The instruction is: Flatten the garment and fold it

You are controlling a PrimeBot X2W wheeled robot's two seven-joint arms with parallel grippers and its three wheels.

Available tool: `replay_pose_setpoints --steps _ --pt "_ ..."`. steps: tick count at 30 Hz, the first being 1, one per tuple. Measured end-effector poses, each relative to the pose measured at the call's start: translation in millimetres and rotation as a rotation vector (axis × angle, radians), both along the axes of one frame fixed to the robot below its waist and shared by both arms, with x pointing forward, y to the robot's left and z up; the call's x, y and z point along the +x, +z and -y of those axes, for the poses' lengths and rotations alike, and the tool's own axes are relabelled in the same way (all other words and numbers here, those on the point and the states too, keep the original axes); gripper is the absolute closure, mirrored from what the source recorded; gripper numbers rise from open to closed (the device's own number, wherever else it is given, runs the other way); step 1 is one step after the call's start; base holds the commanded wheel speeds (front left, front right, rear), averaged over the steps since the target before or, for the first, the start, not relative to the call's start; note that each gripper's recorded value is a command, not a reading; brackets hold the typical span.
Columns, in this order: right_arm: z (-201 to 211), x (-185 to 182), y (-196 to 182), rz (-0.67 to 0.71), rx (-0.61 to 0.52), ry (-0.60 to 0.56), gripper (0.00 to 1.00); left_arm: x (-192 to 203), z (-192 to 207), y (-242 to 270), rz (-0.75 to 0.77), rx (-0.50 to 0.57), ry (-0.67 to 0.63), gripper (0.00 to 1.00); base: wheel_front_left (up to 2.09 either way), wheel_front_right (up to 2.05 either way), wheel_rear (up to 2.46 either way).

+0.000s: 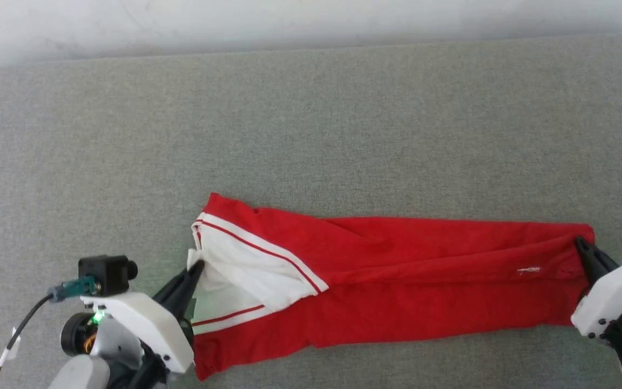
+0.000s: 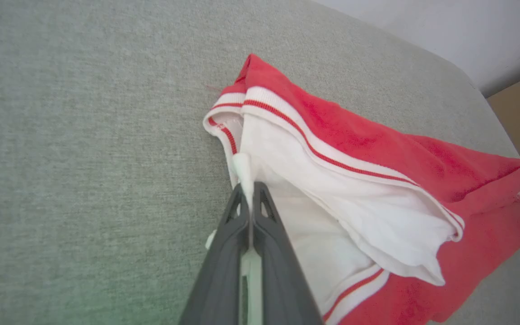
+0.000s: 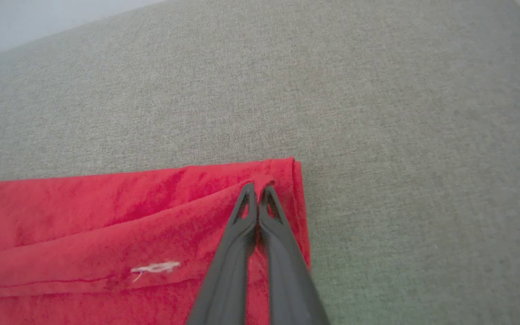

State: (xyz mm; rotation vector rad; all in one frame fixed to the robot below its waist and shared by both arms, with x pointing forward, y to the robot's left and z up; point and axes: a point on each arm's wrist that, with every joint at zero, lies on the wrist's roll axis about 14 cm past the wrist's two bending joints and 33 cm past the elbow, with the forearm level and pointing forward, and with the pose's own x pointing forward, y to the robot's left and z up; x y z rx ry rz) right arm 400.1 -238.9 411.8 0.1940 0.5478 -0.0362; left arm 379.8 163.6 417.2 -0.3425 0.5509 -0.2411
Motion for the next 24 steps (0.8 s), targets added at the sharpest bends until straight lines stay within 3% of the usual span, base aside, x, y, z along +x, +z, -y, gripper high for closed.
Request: replay_pose_setpoints --steps 1,2,3,4,9,14,18,24 --pt "-0.5 0.3 -3.3 -0.009 0.001 0.001 0.71 2.3 -1.5 -3.1 -0.004 0.004 0.006 0.00 0.00 0.00 0.00" --pt "-1.1 0.8 -5.7 -0.013 0.002 0.002 0.54 4.9 -2.3 -4.5 -0.001 -0.001 0.018 0.00 0.00 0.00 0.00" --pt "-1.5 1.2 -7.3 -0.016 0.003 0.003 0.54 7.3 -2.7 -5.2 0.004 -0.006 0.029 0.00 0.00 0.00 0.00" --pt "-1.1 1.4 -8.3 -0.016 0.002 0.002 0.00 8.8 -2.9 -6.6 0.005 -0.007 0.035 0.00 0.00 0.00 0.00" --pt "0.6 2.8 -1.3 0.004 0.007 0.005 0.00 16.8 -10.1 6.0 0.077 -0.035 0.084 0.00 0.00 0.00 0.00" --pt "20.8 -4.4 23.5 0.070 0.016 -0.056 0.00 24.9 -45.1 57.7 0.305 -0.061 0.261 0.00 0.00 0.00 0.00" --pt "36.7 -19.9 22.5 0.060 0.011 -0.121 0.00 16.6 -82.0 109.9 0.583 0.050 0.417 0.00 0.00 0.00 0.00" --pt "25.1 -28.9 1.6 -0.010 0.047 -0.126 0.00 -3.0 -100.2 150.3 0.752 0.231 0.511 0.00 0.00 0.00 0.00"
